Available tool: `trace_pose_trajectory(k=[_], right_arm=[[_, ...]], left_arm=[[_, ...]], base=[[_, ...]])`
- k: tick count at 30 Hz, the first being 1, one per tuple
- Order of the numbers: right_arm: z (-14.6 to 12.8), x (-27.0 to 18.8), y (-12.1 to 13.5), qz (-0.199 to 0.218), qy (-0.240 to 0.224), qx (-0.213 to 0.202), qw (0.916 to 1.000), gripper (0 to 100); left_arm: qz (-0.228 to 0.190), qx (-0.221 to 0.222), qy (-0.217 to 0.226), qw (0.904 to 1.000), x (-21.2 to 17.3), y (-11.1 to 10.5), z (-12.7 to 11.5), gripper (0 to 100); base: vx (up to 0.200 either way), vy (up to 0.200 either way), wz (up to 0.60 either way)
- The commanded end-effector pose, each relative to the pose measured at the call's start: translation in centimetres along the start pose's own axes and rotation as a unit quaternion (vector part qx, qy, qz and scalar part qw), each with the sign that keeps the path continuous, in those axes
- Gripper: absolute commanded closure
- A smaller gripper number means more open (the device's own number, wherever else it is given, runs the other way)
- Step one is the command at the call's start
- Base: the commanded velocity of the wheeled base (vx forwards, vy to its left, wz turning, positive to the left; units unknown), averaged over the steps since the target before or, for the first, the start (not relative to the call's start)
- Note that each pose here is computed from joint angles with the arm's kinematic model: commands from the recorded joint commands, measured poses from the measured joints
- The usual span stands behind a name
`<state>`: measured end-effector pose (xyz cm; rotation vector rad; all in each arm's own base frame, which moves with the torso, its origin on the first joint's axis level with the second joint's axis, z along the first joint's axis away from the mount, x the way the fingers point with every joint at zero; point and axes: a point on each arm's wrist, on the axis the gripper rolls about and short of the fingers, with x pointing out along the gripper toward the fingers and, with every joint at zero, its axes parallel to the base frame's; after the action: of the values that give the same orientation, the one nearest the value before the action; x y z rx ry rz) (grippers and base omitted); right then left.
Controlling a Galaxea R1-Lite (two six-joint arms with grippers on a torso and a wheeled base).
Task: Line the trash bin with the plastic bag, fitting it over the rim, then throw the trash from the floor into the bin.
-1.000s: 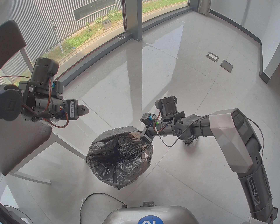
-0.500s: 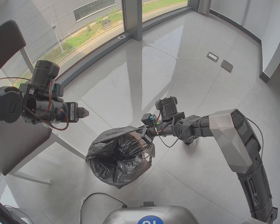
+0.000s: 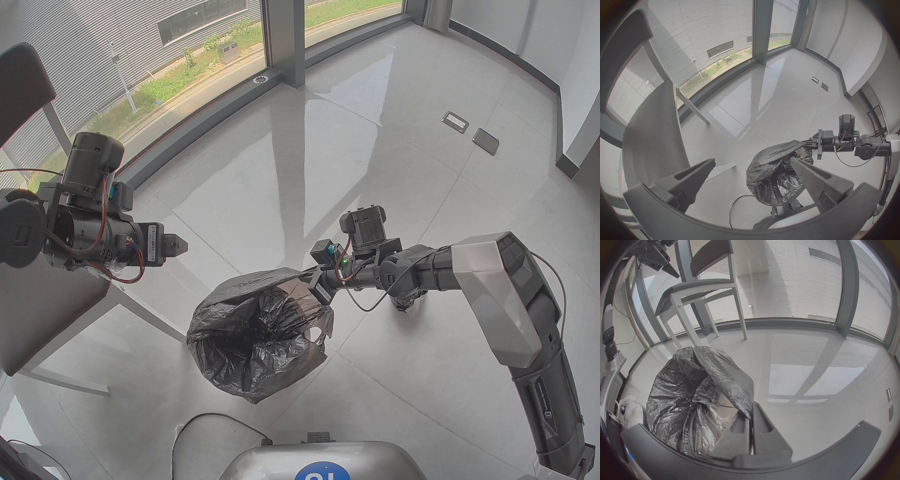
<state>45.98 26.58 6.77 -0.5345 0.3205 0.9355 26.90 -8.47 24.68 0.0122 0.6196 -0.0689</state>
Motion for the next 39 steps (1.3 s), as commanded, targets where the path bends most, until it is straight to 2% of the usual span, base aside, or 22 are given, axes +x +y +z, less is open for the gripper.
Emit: trace_pose_trajectory(k=[1,6,7,16,20,25,27,32,39], right_arm=[[-0.1,-0.1,-0.3,-0.003,0.001,0.001,1.0,100],[-0.1,0.0,0.1,0.004,0.007,0.002,1.0,100],[-0.1,0.0,0.2,0.006,0.008,0.002,0.9999,0],[1.9,-0.4,1.4,0.017,-0.007,0.013,0.9998,0],[4.3,-2.2,1.0,0.006,-0.032,0.002,0.9995,0],[7.0,-5.0,0.0,-0.015,-0.063,-0.009,0.9979,0],[7.5,-6.5,-0.3,-0.02,-0.063,-0.01,0.9978,0],[8.2,-13.6,-1.4,-0.048,-0.055,-0.005,0.9973,0],[7.6,-21.6,-2.3,-0.093,-0.045,-0.005,0.9946,0]], left_arm=[[0.0,0.0,0.0,1.0,-0.1,0.0,0.0,0],[-0.002,0.001,0.001,1.0,-0.1,-0.1,-0.1,0],[-0.003,0.001,0.001,1.0,-0.1,-0.1,-0.1,0],[-0.009,0.018,0.012,0.9997,0.1,-0.7,-0.7,0],[-0.01,0.076,0.028,0.9967,0.7,-0.9,-1.8,0],[-0.02,0.107,0.012,0.994,2.3,-1.9,-1.7,0],[-0.027,0.121,0.016,0.9922,3.2,-2.6,-1.9,0],[-0.038,0.186,0.059,0.98,6.9,-4.7,-3.3,0],[-0.037,0.206,0.069,0.9753,11.6,-6.4,-2.6,0]], base=[[0.0,0.0,0.0],[0.0,0.0,0.0],[0.0,0.0,0.0],[0.0,0.0,0.0],[0.0,0.0,0.0],[0.0,0.0,0.0],[0.0,0.0,0.0],[0.0,0.0,0.0],[0.0,0.0,0.0]])
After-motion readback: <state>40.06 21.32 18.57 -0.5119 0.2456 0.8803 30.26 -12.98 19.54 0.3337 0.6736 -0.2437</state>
